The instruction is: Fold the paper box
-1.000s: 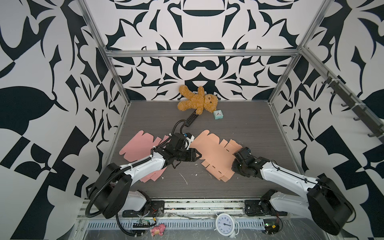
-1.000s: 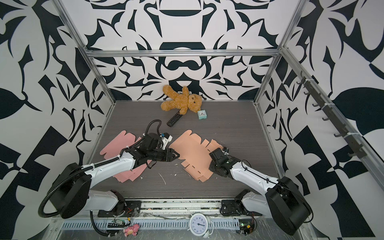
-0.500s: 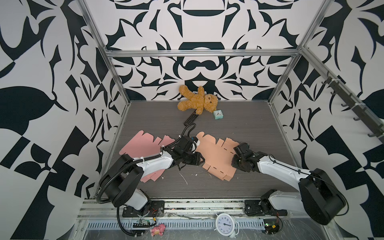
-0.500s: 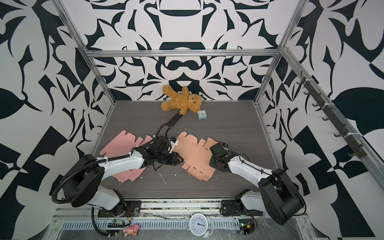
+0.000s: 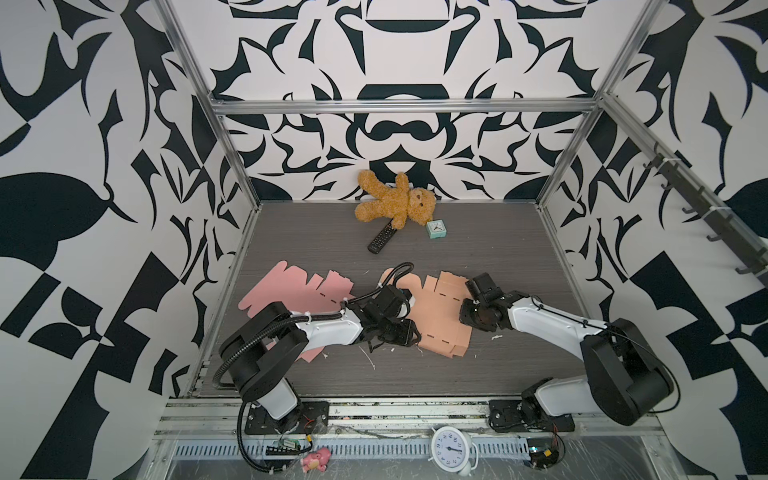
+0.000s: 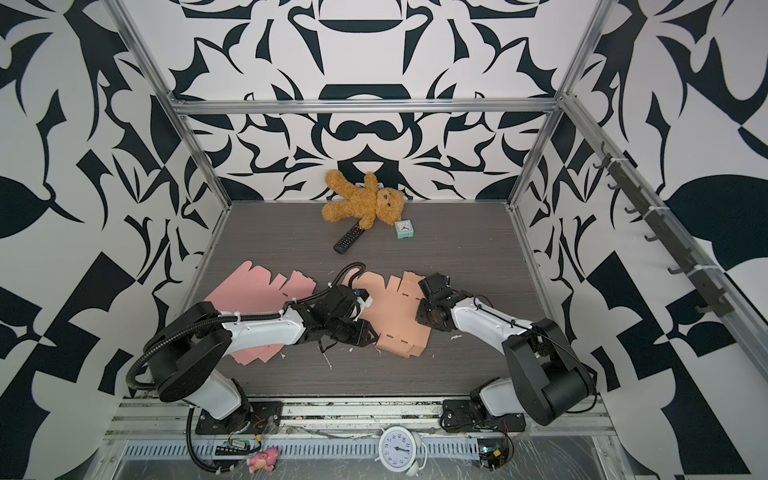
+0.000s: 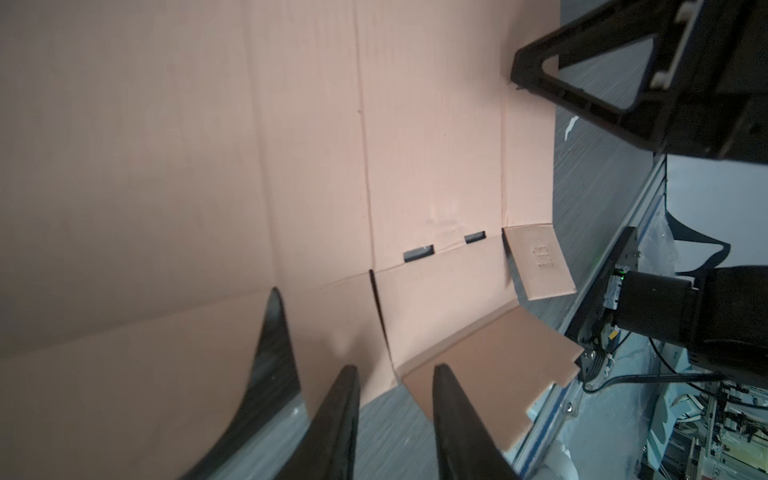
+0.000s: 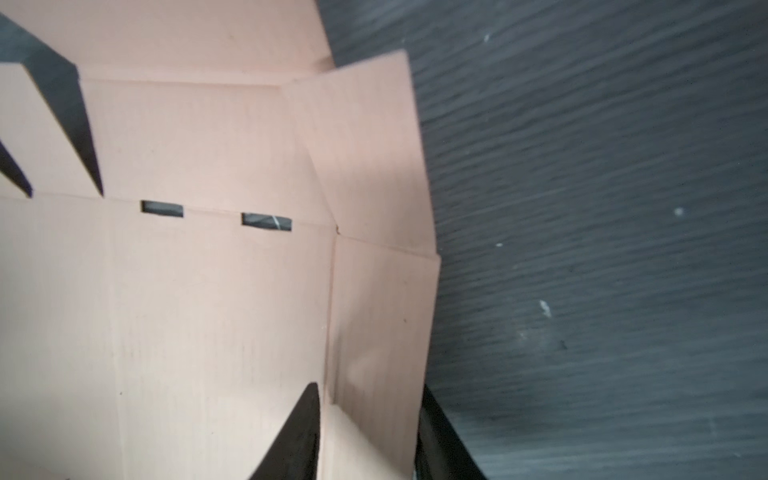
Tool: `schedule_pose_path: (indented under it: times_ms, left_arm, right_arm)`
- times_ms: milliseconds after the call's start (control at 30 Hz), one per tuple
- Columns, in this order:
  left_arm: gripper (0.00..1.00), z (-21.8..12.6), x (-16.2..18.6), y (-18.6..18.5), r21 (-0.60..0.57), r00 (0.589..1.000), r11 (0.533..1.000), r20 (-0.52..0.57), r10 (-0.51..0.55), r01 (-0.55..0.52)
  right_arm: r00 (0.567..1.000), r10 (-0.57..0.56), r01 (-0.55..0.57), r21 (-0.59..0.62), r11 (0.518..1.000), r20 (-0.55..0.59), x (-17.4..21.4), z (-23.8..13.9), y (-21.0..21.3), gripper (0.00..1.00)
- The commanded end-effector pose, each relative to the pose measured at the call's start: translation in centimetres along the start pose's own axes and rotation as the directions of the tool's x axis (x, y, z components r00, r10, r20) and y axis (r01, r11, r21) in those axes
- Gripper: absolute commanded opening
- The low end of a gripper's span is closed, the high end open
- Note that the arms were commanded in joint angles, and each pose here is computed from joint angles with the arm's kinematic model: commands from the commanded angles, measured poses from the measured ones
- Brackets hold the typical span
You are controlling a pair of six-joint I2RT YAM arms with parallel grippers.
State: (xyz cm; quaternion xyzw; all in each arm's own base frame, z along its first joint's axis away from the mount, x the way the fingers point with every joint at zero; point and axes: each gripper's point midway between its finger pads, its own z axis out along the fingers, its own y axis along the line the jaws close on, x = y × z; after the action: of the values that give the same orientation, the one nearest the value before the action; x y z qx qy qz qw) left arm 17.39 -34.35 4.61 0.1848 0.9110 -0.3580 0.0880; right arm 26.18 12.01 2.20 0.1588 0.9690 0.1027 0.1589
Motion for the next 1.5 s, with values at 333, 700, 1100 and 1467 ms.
schedule_pose_path:
  times_ms: [333, 700, 1100, 1467]
  left_arm:
    - [0.34, 1.1, 0.6, -1.4, 0.019, 1.0, 1.0, -0.003, -0.005, 0.005]
    - [0.34, 1.5, 0.5, -1.3, 0.02, 1.0, 1.0, -0.002, -0.005, 0.005]
    - [0.34, 1.8, 0.1, -2.1, 0.043, 1.0, 0.999, -0.008, 0.003, -0.003]
    - [0.34, 1.8, -0.4, -3.2, 0.08, 1.0, 0.997, -0.007, 0.014, -0.014]
  right_arm:
    - [0.999, 0.024, -0.027, -0.146, 0.989, -0.022, -1.4, -0.1, 2.6, 0.36]
    - [0.994, 0.101, -0.108, -0.255, 0.961, -0.041, -1.1, -0.2, 3.0, 0.3]
    - [0.978, 0.193, -0.208, -0.335, 0.919, -0.08, -0.9, 0.2, 2.6, 0.26]
    - [0.977, 0.196, -0.213, -0.337, 0.917, -0.084, -1.0, 0.4, 2.2, 0.19]
